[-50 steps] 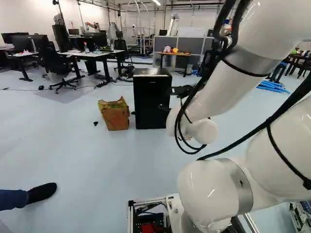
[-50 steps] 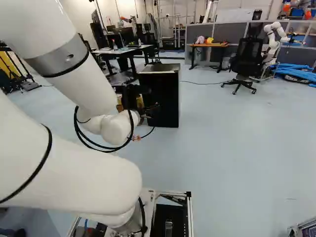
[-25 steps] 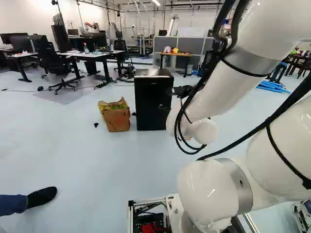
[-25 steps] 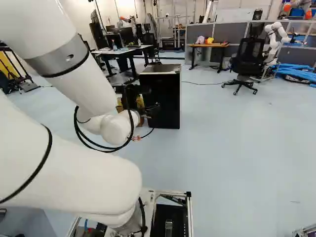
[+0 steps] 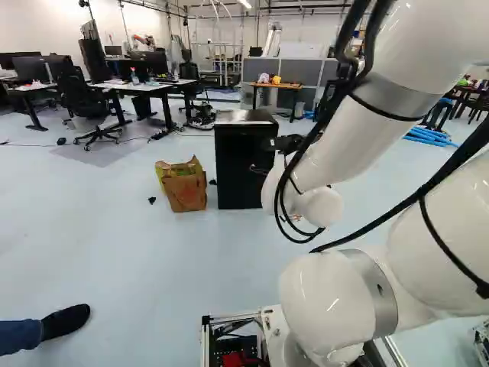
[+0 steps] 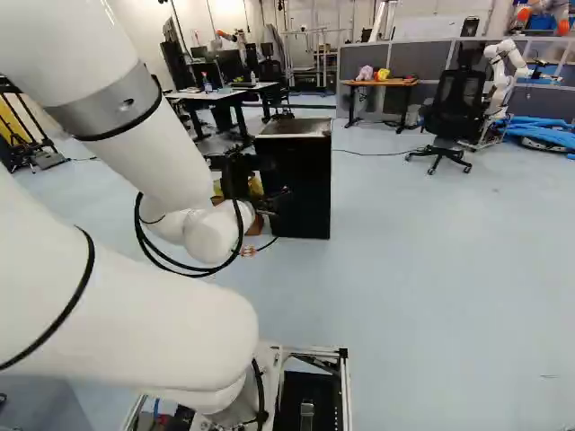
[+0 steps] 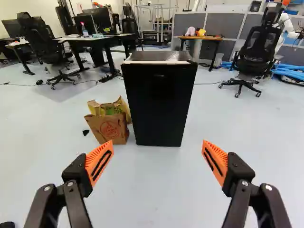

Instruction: Grab a drink from the fridge

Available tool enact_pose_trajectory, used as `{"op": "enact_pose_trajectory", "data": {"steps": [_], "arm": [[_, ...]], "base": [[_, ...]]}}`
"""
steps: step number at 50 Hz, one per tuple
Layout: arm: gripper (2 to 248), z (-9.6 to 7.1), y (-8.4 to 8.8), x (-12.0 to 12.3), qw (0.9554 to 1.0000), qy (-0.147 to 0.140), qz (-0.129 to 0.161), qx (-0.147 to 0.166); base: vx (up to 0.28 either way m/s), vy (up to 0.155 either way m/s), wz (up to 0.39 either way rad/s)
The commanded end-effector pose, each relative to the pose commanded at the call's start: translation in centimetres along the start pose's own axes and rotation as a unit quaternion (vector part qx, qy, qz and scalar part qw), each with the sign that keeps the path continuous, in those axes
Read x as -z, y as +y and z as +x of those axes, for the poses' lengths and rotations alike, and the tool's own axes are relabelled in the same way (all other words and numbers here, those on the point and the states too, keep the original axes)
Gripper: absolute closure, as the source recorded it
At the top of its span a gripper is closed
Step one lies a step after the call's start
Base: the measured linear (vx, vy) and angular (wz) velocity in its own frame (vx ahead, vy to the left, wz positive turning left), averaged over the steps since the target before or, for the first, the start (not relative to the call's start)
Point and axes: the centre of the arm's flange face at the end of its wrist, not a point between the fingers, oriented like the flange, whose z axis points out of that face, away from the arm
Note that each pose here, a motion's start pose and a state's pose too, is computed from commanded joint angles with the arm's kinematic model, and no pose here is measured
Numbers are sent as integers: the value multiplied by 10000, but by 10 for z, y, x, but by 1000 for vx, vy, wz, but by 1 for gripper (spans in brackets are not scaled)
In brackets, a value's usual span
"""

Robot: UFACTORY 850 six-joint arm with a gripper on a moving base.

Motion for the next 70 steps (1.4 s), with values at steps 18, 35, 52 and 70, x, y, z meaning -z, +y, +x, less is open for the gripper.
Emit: {"op": "enact_pose_trajectory", "data": {"steps": [18,35,52,70], "arm": [[3,0,0,0,10000,0,0,0],[3,0,0,0,10000,0,0,0],[3,0,0,0,10000,0,0,0],[3,0,0,0,10000,0,0,0]], "base": [[99,66,-13],[102,68,-13],[97,75,-20],[86,79,-16]]}}
